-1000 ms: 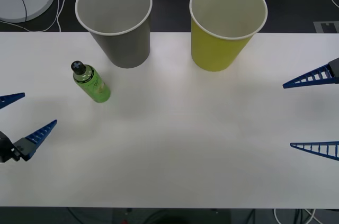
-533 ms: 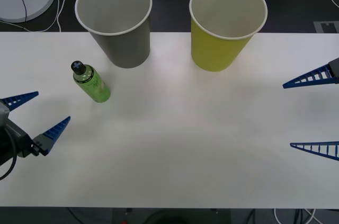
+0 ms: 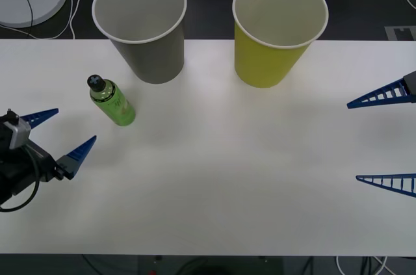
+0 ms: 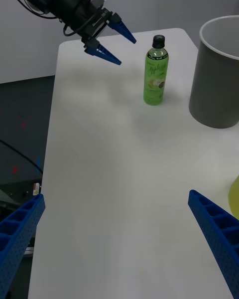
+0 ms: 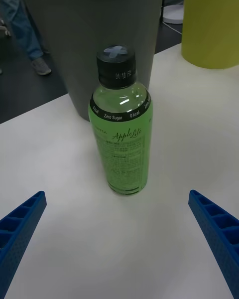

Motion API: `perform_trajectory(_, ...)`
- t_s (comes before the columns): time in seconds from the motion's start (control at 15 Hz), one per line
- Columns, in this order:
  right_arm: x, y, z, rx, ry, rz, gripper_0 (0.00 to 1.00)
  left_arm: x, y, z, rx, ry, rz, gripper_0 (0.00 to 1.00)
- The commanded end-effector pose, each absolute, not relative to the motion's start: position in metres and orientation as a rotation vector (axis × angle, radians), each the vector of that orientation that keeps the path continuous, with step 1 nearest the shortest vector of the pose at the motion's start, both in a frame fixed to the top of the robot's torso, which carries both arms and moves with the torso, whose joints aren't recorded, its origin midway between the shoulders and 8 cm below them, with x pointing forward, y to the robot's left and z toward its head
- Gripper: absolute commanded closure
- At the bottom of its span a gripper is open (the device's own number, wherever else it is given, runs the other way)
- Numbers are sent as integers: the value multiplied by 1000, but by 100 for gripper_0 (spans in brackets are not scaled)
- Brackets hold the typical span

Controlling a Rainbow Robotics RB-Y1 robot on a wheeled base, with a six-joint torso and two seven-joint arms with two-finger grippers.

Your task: Put the can into the green bin and the plastic bottle into the gray bin

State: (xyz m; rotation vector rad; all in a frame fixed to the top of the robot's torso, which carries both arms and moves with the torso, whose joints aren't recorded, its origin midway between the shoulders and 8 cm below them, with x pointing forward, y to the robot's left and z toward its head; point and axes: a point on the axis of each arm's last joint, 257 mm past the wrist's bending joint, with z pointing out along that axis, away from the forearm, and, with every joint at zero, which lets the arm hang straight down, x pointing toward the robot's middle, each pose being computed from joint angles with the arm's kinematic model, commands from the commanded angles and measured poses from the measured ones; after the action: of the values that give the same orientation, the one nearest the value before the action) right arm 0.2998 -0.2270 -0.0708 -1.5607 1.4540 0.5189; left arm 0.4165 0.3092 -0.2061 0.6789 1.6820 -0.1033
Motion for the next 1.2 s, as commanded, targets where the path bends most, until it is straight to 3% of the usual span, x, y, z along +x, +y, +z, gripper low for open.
perform_trajectory(0.07, 300, -227, -71, -1561, 1454, 519, 0, 424, 311, -211, 672, 1688, -95, 0)
perform_trajectory(0.67, 300, -227, -71, -1561, 1454, 519, 0, 462, 298, -213, 679, 1663, -70, 0)
perform_trajectory(1.2, 300, -227, -71, -1561, 1454, 519, 0, 480, 273, -202, 619, 1638, -128, 0)
